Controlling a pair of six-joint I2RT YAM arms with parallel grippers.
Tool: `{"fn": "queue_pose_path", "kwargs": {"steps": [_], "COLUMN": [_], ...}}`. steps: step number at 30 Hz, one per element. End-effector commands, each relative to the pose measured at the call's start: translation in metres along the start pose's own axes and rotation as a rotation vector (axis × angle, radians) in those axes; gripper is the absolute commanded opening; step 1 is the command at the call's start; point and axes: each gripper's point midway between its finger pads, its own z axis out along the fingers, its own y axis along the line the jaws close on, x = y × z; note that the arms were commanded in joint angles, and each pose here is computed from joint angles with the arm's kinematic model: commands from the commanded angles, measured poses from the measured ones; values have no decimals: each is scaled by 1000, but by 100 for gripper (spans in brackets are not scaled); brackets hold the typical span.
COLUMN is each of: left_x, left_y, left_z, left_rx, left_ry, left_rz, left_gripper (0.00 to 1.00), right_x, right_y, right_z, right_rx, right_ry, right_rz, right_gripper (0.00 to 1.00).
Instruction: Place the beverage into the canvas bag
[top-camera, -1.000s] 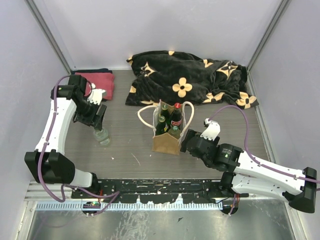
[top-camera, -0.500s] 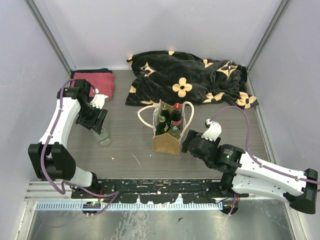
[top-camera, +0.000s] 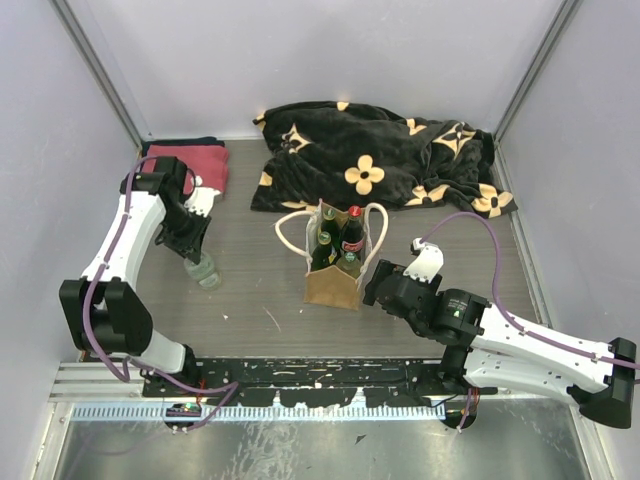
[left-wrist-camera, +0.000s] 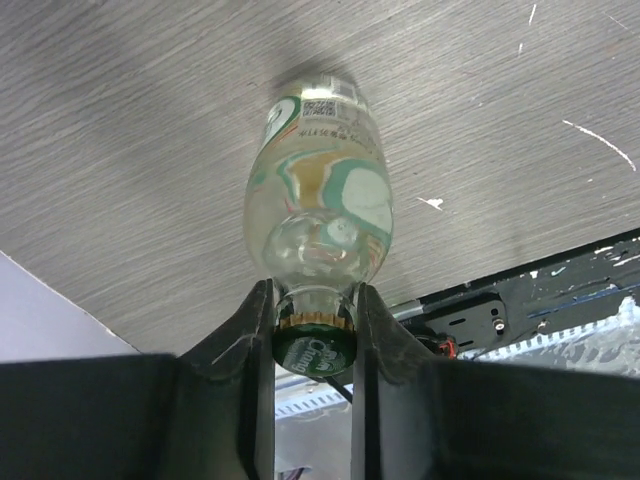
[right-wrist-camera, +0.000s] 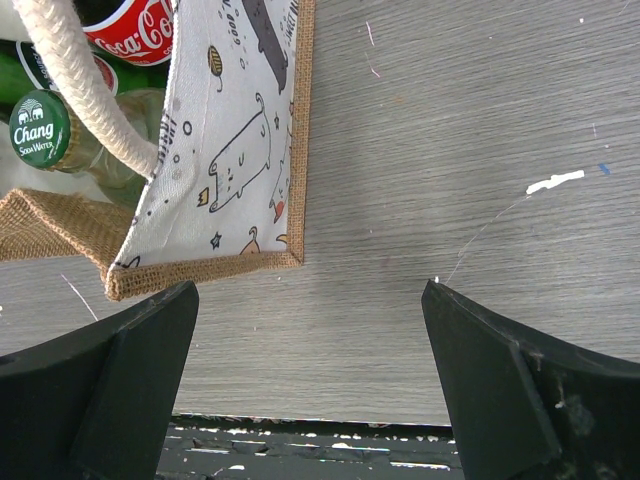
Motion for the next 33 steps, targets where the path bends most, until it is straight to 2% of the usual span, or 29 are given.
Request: {"fn": "queue_pose_path", "kwargs": {"steps": [1,2,3,8,15,21,28,33], "left_x": [-7,-7,-7,-13,-43,-92,-155,-182], "left_y": [3,3,3,5,1,-21,-70,-108], "left_z": [-2,-3,-5,-20,-70,-117,-159,-186], "left_rx": [-5,-8,-10,-22,-14,26,72,127], "left_ry": [-27,-29,-30,-54,-131,-269,-469,-608], "left_rz": [29,30,32,46,76,117,207,253], "left_gripper": [6,1,0,0,0,0,0,0], "right_x": [-8,-8,-8,-9,-9,-8,-7,-6], "right_y": [3,3,3,3,5,6,9,8], "right_z": [-1,-1,-1,-1,-1,1,0,0], "right_rx": [-10,-11,-11,-10,-16,-17,-27,-27], "right_ry": [-31,-32,-31,-33,-35,-32,-24,-19], "right_rz": [33,34,34,34,36,30,33,29], "right_gripper": [100,100,100,100,100,100,100,100]}}
